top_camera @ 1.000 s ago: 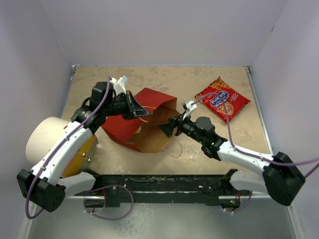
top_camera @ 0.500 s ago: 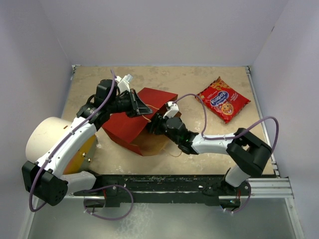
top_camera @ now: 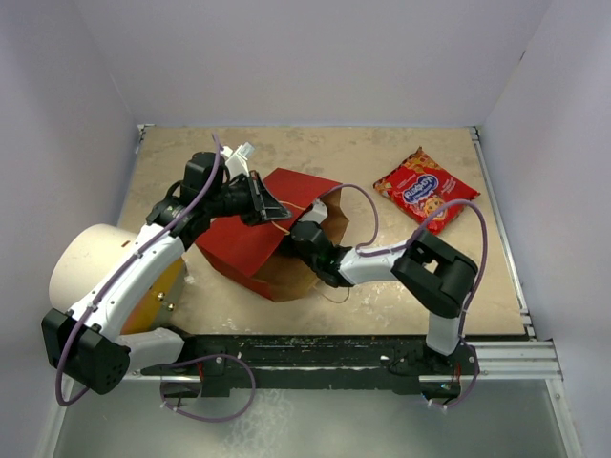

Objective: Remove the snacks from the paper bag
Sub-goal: Take out the snack from the paper bag.

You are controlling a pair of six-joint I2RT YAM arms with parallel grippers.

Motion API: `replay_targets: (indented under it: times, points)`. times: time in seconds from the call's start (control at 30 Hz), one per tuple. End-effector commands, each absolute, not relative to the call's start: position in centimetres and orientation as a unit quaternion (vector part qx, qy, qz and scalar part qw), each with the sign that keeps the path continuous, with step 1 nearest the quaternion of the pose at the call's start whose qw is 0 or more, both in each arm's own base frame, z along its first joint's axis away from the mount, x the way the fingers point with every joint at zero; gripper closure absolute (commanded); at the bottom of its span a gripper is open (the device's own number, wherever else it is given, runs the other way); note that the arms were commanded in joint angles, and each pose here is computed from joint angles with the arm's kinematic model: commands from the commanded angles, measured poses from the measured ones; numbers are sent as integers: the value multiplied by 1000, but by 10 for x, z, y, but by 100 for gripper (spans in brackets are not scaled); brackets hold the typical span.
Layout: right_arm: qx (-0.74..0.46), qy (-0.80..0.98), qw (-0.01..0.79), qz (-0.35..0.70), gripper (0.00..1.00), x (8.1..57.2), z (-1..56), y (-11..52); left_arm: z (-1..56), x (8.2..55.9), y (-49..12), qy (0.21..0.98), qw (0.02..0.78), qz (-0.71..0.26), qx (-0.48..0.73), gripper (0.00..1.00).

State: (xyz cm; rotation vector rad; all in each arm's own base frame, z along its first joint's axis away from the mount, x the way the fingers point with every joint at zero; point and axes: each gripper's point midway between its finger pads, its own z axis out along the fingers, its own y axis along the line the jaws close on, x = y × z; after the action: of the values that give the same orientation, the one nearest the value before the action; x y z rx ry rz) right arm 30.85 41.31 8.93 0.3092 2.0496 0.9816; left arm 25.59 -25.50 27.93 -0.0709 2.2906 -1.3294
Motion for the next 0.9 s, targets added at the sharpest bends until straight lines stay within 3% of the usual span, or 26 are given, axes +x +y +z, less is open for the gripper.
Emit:
replay_targets:
  times: [0.0,0.53,0.73,0.87]
  points:
    - [179,805,408,392,51,315,93,418,323,257,-254,811,308,-497,14,100]
    - [214,823,389,354,46,325,54,424,327,251,-257,811,295,-503,41,100]
    - [208,817,386,374,51,334,59,446,318,248,-256,819,283,-497,42,100]
    - [199,813,392,382,61,340,67,456,310,245,-252,828,277,-486,32,100]
